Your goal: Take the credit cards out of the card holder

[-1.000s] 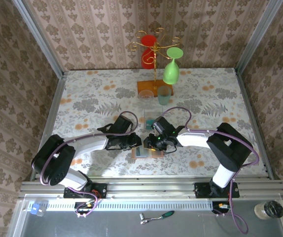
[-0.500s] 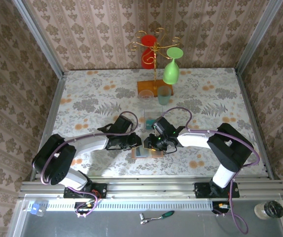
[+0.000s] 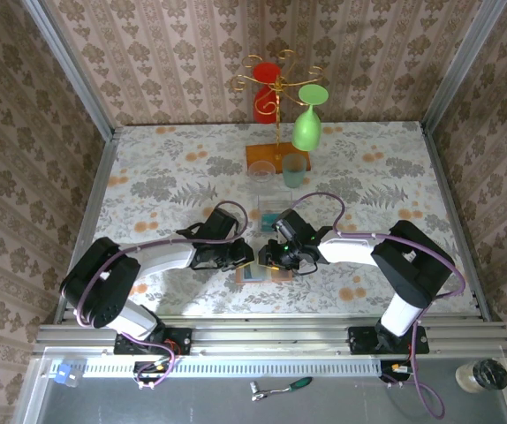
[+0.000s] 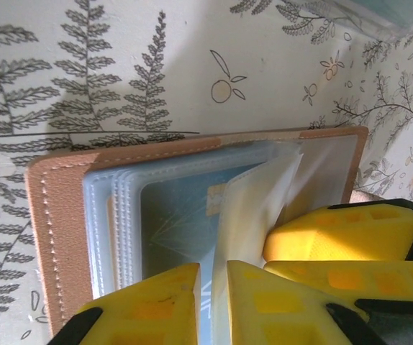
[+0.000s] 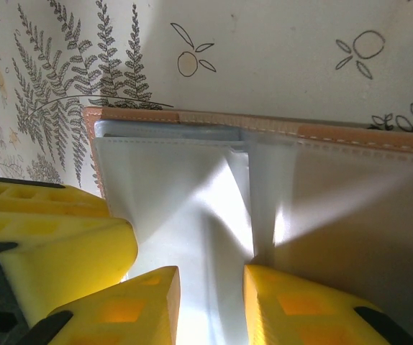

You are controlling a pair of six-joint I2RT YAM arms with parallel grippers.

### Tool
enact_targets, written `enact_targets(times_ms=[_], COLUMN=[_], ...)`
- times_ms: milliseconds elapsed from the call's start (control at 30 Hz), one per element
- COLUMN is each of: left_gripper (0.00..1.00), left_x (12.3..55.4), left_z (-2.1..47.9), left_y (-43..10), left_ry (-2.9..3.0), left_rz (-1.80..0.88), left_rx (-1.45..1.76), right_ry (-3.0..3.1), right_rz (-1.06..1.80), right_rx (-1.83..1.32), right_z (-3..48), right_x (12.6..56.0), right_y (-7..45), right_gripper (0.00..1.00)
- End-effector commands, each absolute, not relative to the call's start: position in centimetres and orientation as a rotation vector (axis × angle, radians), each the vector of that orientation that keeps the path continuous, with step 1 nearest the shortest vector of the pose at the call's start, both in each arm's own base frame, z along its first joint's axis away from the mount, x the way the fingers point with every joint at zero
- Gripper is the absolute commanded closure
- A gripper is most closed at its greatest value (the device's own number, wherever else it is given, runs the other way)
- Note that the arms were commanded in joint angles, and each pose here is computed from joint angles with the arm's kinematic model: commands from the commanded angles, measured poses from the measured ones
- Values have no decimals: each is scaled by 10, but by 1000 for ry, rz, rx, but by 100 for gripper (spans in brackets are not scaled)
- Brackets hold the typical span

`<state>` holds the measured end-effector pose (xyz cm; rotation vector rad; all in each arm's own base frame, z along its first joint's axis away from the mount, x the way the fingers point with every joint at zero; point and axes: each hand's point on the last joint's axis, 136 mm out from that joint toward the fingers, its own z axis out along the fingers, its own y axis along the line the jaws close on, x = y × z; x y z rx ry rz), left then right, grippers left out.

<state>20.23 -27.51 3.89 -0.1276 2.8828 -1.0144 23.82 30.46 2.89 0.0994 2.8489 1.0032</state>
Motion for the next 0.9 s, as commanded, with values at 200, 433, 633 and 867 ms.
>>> enact_targets(times_ms=[200, 433, 633, 867], left_gripper=[85, 85, 85, 82], left_x=[199, 199, 200, 201], left_z=[44, 51, 54, 56], left_y=[-283, -291, -302, -319], left_ry=[2871, 2864, 2871, 2880], left_rz=[-1089, -1099, -1102, -1109], left_rx=[-135, -104, -69, -16], right_ry=[2803, 2759, 2729, 2701], right_rz=[1028, 1009, 994, 988], right_rx=[127, 141, 173, 210], right_z=[47, 66, 75, 81], right_x=[241, 246, 250, 252], right_y=[301, 288, 271, 254], right_gripper=[70, 70, 70, 69])
